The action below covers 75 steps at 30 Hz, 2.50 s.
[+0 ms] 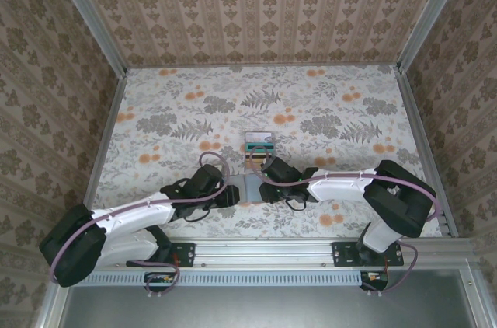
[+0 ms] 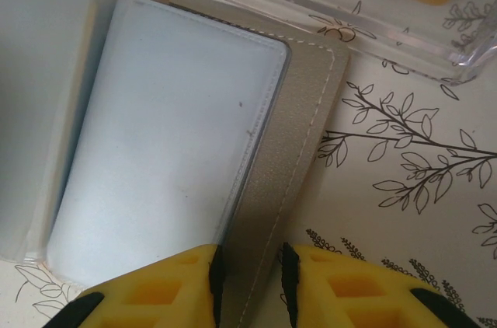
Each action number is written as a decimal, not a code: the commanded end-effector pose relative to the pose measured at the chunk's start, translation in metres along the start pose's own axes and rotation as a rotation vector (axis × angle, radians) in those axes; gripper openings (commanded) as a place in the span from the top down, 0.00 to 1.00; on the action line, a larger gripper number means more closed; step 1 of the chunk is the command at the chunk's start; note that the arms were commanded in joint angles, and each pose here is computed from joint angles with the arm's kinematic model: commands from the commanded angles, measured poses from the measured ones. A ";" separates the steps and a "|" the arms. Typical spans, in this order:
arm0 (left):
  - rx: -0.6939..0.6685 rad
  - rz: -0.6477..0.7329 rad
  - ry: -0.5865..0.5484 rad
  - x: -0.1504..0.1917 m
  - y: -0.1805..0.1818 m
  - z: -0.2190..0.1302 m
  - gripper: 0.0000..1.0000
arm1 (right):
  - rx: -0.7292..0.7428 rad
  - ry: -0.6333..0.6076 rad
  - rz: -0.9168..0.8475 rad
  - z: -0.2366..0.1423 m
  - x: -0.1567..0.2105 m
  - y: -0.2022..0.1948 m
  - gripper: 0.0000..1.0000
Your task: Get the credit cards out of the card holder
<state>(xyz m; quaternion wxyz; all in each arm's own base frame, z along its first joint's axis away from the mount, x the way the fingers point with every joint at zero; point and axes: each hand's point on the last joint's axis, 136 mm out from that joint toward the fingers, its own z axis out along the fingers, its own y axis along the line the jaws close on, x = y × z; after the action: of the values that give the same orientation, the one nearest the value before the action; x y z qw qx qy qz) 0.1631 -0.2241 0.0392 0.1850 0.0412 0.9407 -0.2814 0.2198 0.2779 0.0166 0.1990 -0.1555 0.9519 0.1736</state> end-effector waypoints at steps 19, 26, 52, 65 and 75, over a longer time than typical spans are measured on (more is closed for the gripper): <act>-0.018 0.044 -0.042 -0.016 -0.011 -0.015 0.39 | 0.003 0.058 0.007 0.013 0.016 0.002 0.69; -0.039 0.039 -0.007 -0.011 -0.006 -0.005 0.40 | 0.001 0.058 0.006 0.012 0.016 0.003 0.69; 0.083 0.047 0.022 -0.005 -0.027 0.006 0.32 | -0.005 0.078 0.010 0.019 0.023 0.006 0.69; 0.076 0.055 0.011 -0.007 -0.027 0.000 0.00 | 0.009 0.071 0.015 0.018 0.022 0.004 0.69; 0.080 0.076 -0.026 -0.013 -0.029 -0.017 0.00 | 0.066 -0.018 0.030 -0.005 0.005 -0.005 0.68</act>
<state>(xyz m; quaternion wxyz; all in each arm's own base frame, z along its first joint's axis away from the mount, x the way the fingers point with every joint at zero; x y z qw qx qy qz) 0.1653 -0.2410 0.0686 0.2008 0.0693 0.9237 -0.3189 0.2208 0.2822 0.0199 0.2111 -0.1422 0.9524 0.1677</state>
